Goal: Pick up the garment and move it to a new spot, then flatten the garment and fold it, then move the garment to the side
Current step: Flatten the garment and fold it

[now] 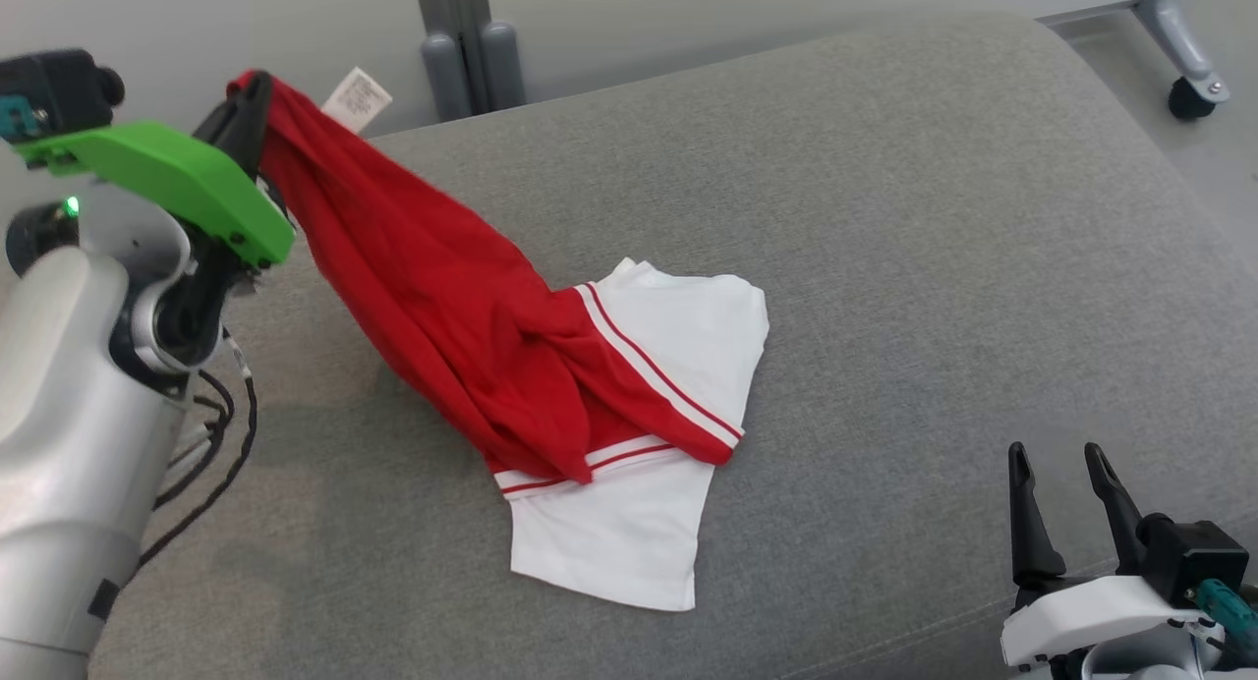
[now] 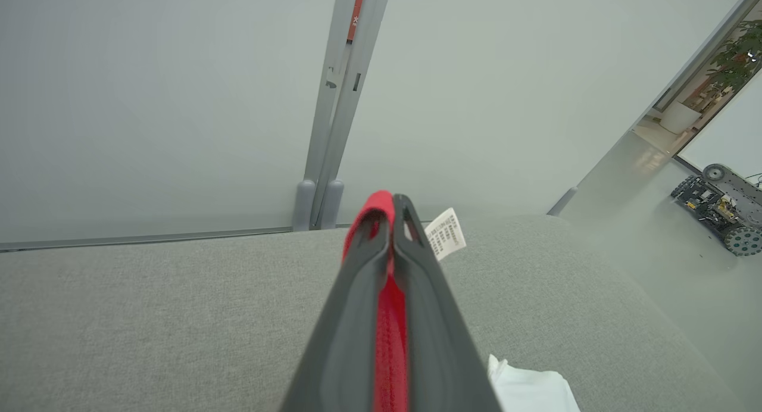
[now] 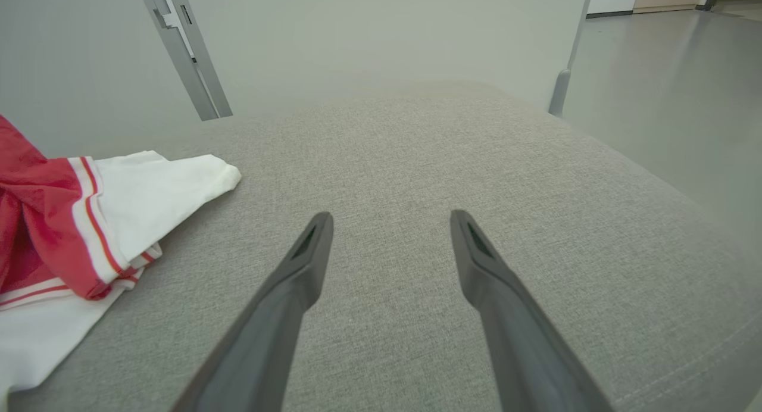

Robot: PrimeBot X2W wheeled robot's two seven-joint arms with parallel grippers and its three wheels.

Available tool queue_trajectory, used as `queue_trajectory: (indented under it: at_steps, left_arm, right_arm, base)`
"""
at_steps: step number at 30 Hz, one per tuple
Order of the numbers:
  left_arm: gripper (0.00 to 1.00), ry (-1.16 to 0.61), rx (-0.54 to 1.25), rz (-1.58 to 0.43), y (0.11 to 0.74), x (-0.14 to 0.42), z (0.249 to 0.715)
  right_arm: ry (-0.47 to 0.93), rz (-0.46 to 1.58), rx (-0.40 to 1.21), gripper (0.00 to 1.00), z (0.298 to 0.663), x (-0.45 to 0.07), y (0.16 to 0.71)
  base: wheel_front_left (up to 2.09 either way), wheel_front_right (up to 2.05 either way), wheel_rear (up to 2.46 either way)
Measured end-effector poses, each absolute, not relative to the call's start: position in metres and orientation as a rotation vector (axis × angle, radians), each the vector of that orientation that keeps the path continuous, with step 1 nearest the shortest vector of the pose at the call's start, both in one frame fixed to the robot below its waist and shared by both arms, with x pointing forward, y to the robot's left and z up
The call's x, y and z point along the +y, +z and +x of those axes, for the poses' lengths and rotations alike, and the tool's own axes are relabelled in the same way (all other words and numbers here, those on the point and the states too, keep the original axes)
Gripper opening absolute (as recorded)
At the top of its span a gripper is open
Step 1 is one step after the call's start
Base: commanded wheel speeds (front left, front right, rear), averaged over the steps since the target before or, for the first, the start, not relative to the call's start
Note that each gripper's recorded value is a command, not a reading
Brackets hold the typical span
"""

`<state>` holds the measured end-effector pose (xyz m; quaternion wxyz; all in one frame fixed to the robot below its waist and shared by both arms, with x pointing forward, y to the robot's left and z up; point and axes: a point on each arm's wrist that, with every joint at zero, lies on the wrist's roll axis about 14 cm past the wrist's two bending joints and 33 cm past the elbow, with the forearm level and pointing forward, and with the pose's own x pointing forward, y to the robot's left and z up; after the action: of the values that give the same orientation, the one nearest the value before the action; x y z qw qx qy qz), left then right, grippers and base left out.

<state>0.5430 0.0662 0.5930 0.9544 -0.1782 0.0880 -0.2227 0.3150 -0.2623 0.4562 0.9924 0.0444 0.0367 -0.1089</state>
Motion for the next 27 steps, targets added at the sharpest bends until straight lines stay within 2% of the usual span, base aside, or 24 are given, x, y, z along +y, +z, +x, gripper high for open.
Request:
queue_trajectory:
  at_steps: [3, 9, 15, 24, 27]
  left_arm:
    - [0.00, -0.538, 0.121, -0.331, 0.632, 0.042, 0.550]
    - [0.00, -0.704, -0.129, -0.259, 0.728, -0.011, 0.549]
    - [0.00, -0.767, -0.307, -0.198, 0.786, -0.044, 0.547]
    - [0.00, -0.843, -0.637, -0.303, 0.879, -0.061, 0.517]
    - [0.00, -0.889, -0.680, -0.366, 0.890, -0.066, 0.503]
  right_arm:
    - [-0.262, 0.104, 0.065, 1.00, 0.306, -0.273, 0.458]
    - [-0.340, 0.128, 0.072, 1.00, 0.285, -0.291, 0.455]
    - [-0.391, 0.136, 0.068, 1.00, 0.272, -0.302, 0.456]
    - [-0.415, 0.133, 0.055, 1.00, 0.267, -0.309, 0.459]
    - [-0.409, 0.134, 0.051, 1.00, 0.269, -0.309, 0.460]
  base:
    - [0.00, 0.00, 0.00]
    - [0.00, 0.00, 0.00]
    - [0.00, 0.00, 0.00]
    - [0.00, 0.00, 0.00]
    - [0.00, 0.00, 0.00]
